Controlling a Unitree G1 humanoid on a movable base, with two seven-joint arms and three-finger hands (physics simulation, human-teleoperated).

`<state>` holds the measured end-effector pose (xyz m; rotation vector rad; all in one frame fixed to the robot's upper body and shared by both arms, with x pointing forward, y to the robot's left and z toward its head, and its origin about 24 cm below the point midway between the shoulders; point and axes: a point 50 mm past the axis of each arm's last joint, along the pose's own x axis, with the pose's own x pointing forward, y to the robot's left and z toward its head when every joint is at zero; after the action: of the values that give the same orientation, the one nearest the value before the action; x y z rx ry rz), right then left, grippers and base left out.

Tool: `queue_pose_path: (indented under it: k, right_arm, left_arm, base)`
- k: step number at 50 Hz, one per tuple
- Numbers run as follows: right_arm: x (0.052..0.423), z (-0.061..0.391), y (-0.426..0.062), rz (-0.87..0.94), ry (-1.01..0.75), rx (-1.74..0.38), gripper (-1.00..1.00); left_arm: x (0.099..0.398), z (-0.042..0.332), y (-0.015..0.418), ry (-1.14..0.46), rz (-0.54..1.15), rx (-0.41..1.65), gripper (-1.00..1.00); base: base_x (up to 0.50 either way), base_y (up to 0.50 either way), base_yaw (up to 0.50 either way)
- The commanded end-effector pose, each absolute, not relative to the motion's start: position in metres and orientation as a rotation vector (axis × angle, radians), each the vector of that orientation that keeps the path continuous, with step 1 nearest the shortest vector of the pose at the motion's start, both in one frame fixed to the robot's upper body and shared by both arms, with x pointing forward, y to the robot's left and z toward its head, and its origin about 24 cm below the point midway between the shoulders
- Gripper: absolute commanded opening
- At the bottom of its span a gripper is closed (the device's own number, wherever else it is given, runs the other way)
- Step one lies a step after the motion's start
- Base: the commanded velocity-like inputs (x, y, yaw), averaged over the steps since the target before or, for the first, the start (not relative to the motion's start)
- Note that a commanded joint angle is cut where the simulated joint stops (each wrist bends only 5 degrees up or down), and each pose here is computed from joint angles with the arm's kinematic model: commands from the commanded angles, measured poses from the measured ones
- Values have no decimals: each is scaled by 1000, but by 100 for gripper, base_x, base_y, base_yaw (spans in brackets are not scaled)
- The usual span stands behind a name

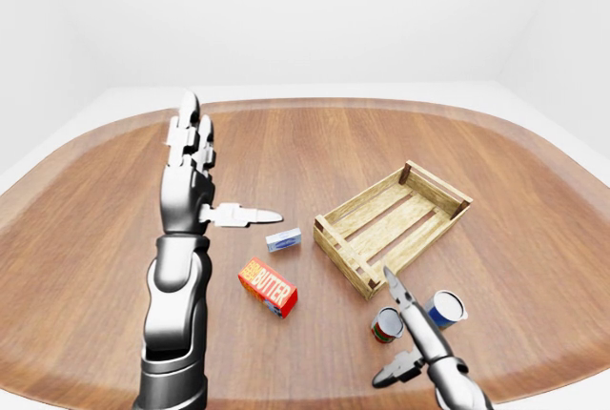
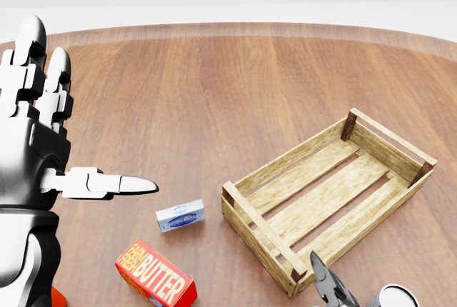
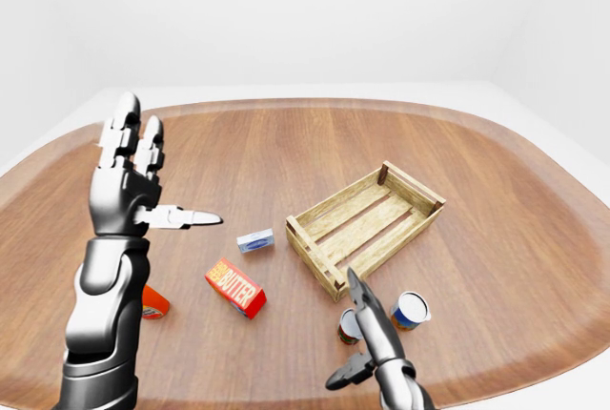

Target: Pick up the tomato sauce, and put it in the wooden tray.

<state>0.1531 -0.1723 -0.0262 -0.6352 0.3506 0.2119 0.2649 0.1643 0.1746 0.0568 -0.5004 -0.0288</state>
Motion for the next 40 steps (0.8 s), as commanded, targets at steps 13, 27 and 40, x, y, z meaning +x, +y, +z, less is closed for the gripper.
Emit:
queue_pose_path:
  k: [13, 27, 40]
  right_arm:
    - [156, -38, -180, 188, 395, -649, 100]
    - [155, -47, -182, 180, 429, -659, 100]
    - [154, -52, -181, 182, 443, -662, 100]
  left_arm:
    - [265, 174, 164, -500, -30, 59, 100]
    - [265, 173, 163, -493, -32, 60, 100]
    - [265, 172, 162, -492, -34, 59, 100]
  base:
    - [0, 0, 0]
    - [0, 0, 0]
    - [0, 0, 0]
